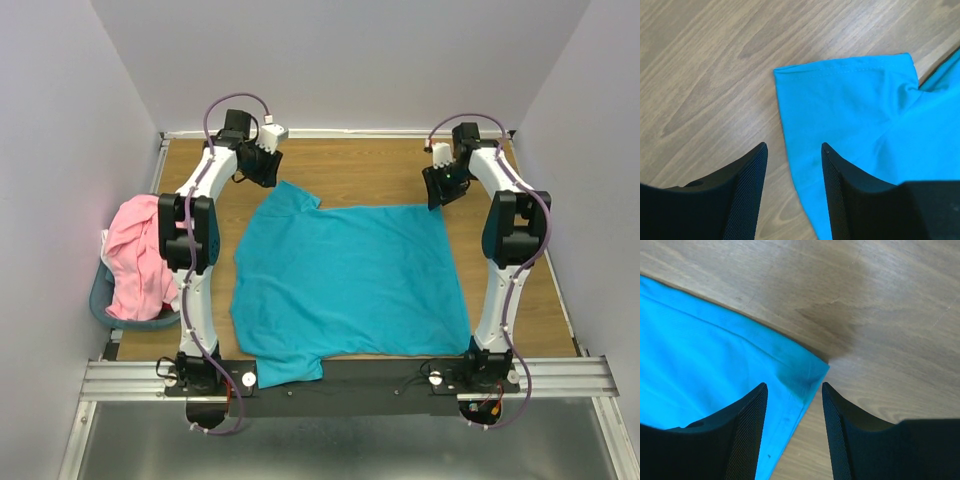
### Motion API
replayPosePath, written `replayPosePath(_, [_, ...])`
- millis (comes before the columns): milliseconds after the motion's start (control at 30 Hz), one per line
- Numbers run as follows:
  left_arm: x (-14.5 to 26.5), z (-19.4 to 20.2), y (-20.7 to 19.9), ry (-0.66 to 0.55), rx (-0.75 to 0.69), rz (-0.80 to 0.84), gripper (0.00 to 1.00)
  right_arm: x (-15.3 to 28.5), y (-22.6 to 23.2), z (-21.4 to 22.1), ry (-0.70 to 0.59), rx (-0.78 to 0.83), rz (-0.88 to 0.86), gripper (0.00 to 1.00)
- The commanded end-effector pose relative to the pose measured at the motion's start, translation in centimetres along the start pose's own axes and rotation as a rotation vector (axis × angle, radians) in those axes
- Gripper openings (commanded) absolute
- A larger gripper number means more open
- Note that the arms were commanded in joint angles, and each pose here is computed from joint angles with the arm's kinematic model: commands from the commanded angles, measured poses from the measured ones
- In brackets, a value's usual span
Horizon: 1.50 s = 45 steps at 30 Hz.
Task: Fold and stack the t-shirts
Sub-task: Flatten the tshirt out
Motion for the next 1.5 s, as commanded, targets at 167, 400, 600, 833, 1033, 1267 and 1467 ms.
replayPosePath(167, [-3.1,-0.5,1.2,-0.017,0.037,0.010,0.60,-1.8,-1.0,-0.4,0.006,0.053,0.027,0.55])
replayPosePath(400, [-4.8,-0.4,1.2,-0.024,0.047,0.063,0.60,-1.4,-1.2,-0.8,-0.012,0.120,0.031,0.56])
replayPosePath(600, [-6.4,0.1,1.3,-0.006,0.049,0.073,0.59,-0.6,-1.4,-1.3,-0.031,0.177,0.036,0.59])
replayPosePath(833, [-8.0,0.2,0.7,0.017,0.026,0.065,0.57,0.0,-1.3,-1.6,-0.050,0.240,0.022,0.63])
replayPosePath(1033, [-8.9,1.0,0.1,0.053,0.021,0.065,0.40,-0.1,-1.3,-1.6,-0.028,0.295,0.002,0.67])
replayPosePath(1267, [-9.2,1.7,0.1,0.072,0.024,0.071,0.31,-0.9,-0.4,-2.0,0.001,0.369,-0.003,0.63])
replayPosePath(1467, [-9.3,1.7,0.0,0.074,0.023,0.071,0.27,-1.8,-0.1,-1.7,0.042,0.414,-0.009,0.57])
Point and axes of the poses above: each gripper's point midway between its finger pads, its own x axis back along the fingers, its own y axis along the line the jaws close on, z = x × y, the point moved 9 cm from there along x, back along the fingers, and after that the axes turned 1 degree about x, right-handed, at the moved point
